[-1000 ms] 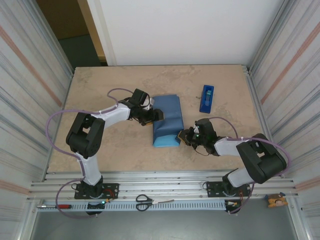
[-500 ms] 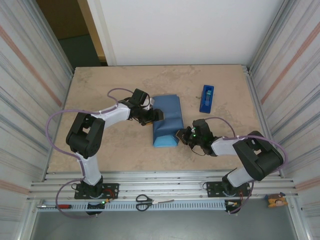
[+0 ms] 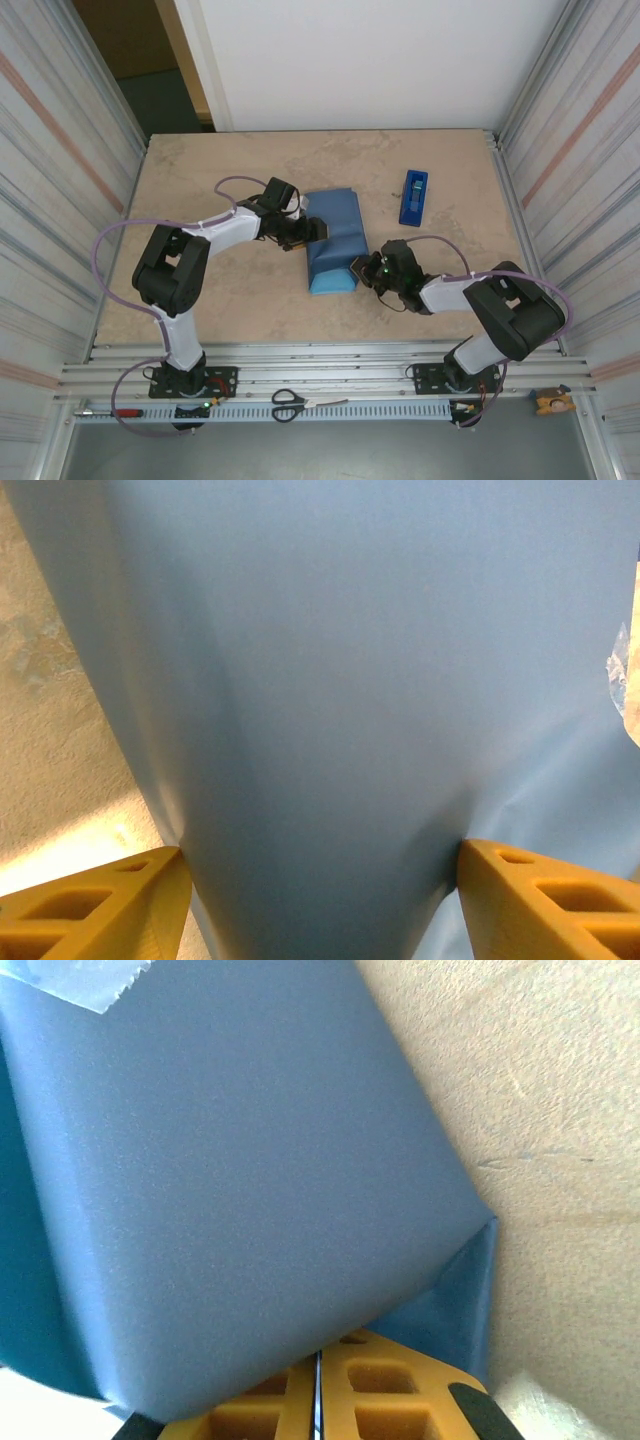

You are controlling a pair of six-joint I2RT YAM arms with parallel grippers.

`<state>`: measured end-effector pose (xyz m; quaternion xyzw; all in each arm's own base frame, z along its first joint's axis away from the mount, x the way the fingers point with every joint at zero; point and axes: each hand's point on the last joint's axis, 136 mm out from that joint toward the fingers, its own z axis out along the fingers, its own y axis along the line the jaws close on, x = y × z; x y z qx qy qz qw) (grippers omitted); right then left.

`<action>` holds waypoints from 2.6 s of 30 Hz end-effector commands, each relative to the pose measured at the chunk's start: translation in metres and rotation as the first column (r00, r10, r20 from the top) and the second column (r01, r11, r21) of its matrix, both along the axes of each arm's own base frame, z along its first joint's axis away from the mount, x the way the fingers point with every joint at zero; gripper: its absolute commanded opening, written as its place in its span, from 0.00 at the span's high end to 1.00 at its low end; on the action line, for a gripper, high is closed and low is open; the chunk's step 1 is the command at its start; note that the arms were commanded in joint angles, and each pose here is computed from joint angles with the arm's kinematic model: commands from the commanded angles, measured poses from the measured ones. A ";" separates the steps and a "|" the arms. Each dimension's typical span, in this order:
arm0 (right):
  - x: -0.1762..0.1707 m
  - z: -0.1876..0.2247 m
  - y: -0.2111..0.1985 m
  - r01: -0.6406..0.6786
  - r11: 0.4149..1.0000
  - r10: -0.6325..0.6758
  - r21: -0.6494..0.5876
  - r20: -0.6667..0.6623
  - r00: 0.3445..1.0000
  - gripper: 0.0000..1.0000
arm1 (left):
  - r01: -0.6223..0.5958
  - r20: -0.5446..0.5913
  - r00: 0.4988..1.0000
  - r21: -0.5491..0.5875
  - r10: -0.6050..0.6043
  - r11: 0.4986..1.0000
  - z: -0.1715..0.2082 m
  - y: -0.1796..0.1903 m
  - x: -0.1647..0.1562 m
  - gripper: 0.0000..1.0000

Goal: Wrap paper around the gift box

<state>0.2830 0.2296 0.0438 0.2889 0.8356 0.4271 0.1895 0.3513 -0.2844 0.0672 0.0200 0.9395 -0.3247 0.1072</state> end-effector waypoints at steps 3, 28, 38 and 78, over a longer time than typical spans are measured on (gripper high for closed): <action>-0.009 -0.006 -0.015 0.021 0.999 -0.022 -0.024 -0.027 0.999 0.90 | 0.007 -0.135 0.991 0.151 0.014 0.989 -0.050 0.024 -0.031 0.30; 0.013 0.002 -0.006 0.005 1.000 -0.005 0.016 0.008 1.000 0.95 | -0.017 -0.158 0.987 0.144 0.040 0.989 -0.053 0.020 -0.033 0.30; 0.023 -0.001 0.003 0.016 0.999 -0.016 0.039 0.001 1.000 0.95 | -0.013 -0.159 0.987 0.144 0.036 0.990 -0.054 0.019 -0.034 0.30; 0.013 -0.005 0.007 -0.029 0.999 0.029 0.022 -0.030 0.999 0.93 | -0.011 -0.160 0.986 0.148 0.035 0.989 -0.055 0.021 -0.036 0.30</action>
